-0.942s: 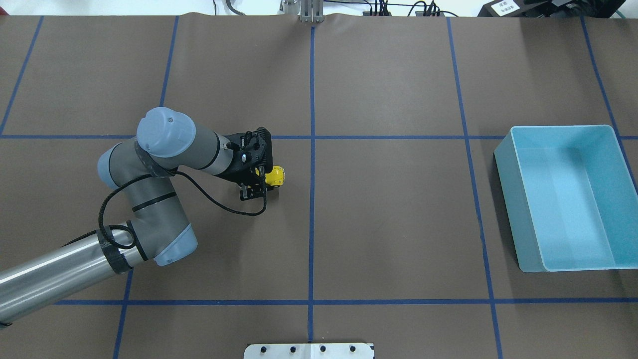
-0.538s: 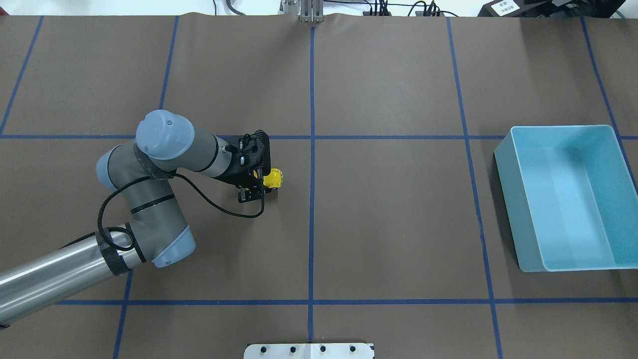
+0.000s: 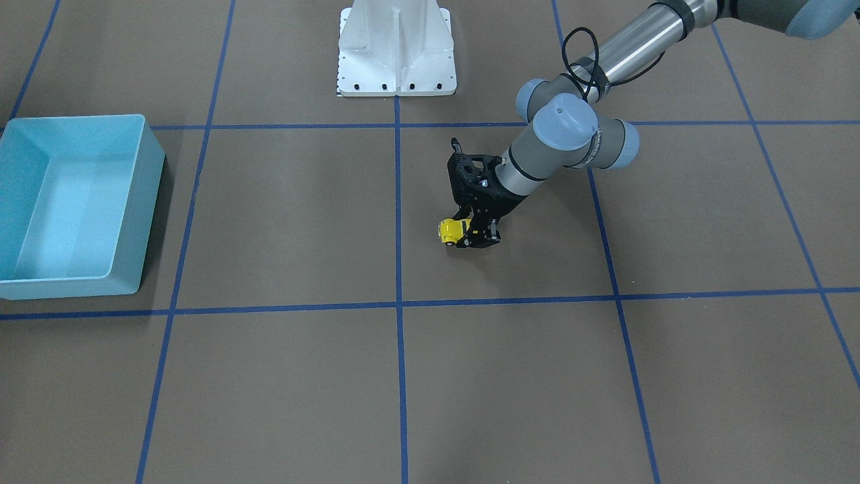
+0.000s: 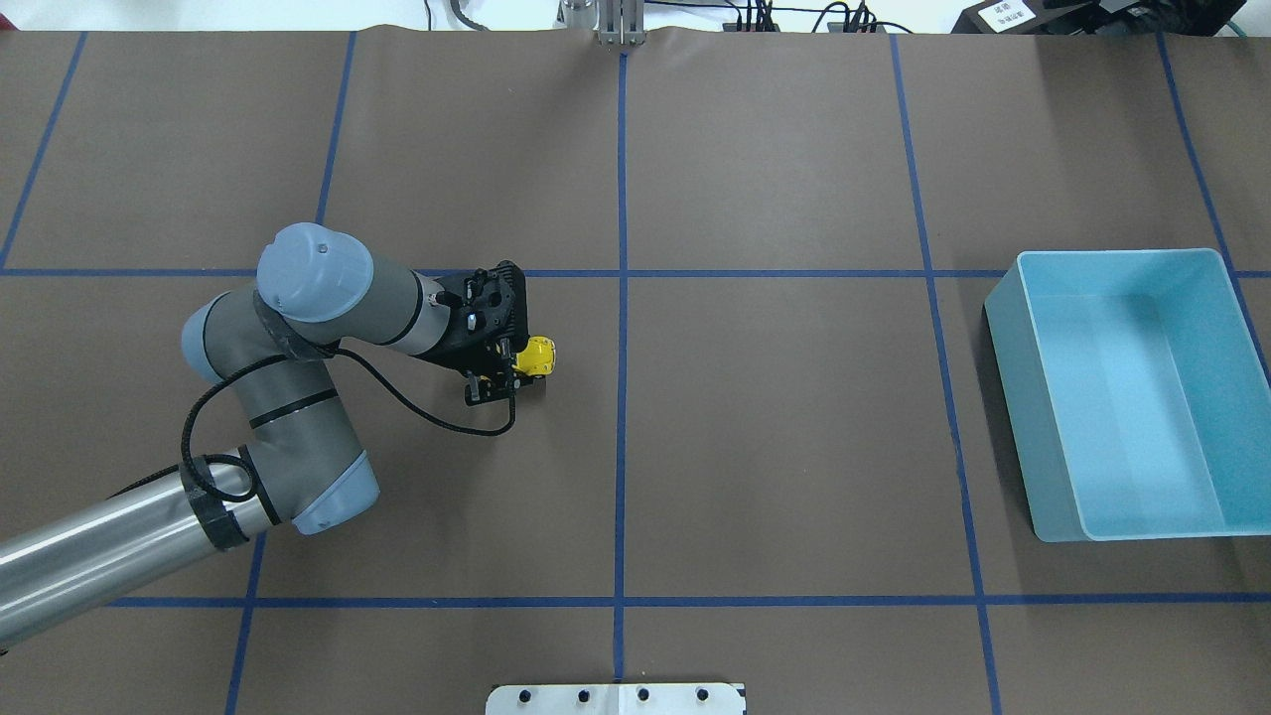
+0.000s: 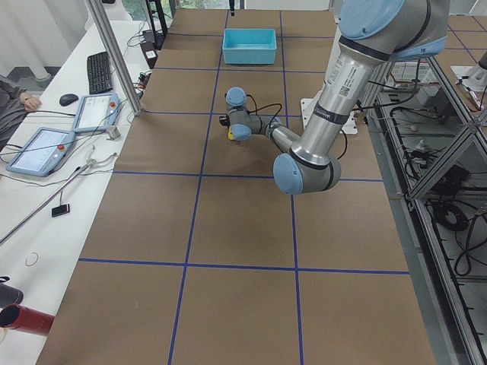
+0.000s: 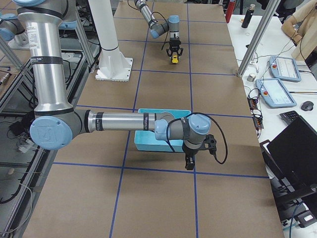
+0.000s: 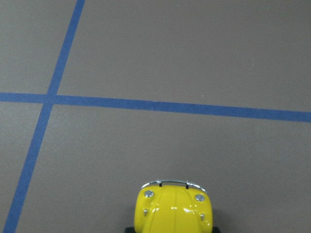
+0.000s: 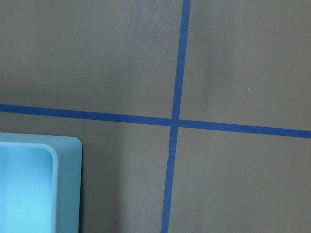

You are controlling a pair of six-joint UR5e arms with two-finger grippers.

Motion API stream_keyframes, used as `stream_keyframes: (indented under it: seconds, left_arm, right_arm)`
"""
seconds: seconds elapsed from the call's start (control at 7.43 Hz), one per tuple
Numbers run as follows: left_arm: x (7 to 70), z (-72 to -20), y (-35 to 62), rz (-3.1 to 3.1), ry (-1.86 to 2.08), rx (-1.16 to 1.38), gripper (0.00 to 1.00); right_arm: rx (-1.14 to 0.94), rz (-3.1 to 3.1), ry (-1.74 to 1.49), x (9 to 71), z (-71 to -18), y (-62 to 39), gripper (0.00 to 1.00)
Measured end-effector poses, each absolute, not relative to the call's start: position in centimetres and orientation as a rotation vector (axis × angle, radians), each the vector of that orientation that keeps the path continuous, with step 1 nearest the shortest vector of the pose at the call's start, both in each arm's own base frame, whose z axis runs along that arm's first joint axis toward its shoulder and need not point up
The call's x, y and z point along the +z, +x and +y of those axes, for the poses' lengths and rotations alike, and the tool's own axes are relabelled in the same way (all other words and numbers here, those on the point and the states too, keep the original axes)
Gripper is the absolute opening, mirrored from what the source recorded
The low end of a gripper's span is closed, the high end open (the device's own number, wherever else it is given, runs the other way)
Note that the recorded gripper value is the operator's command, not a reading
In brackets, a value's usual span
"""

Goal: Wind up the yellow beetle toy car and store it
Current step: 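Drag the yellow car back toward the robot with the left gripper to wind it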

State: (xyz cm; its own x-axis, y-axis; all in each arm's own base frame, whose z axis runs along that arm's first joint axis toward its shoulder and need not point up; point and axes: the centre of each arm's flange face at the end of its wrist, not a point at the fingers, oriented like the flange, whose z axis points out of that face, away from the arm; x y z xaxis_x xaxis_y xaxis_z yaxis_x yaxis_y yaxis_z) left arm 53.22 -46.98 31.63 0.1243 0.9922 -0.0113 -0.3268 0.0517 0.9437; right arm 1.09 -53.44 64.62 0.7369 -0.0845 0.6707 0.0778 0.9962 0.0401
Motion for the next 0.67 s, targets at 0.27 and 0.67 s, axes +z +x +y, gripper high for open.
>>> stream_keyframes:
  seconds: [0.27,0.67]
  left_arm:
    - [32.1,-46.9,52.9,0.896,0.994,1.240,0.00]
    - [33.2,-46.7,52.2,0.906,0.989,1.242,0.00]
  right_arm:
    - [-0.090,-0.741,0.009,64.6,-53.4,1.0,1.00]
    - [-0.091,-0.743,0.010,64.6,-53.4,1.0,1.00]
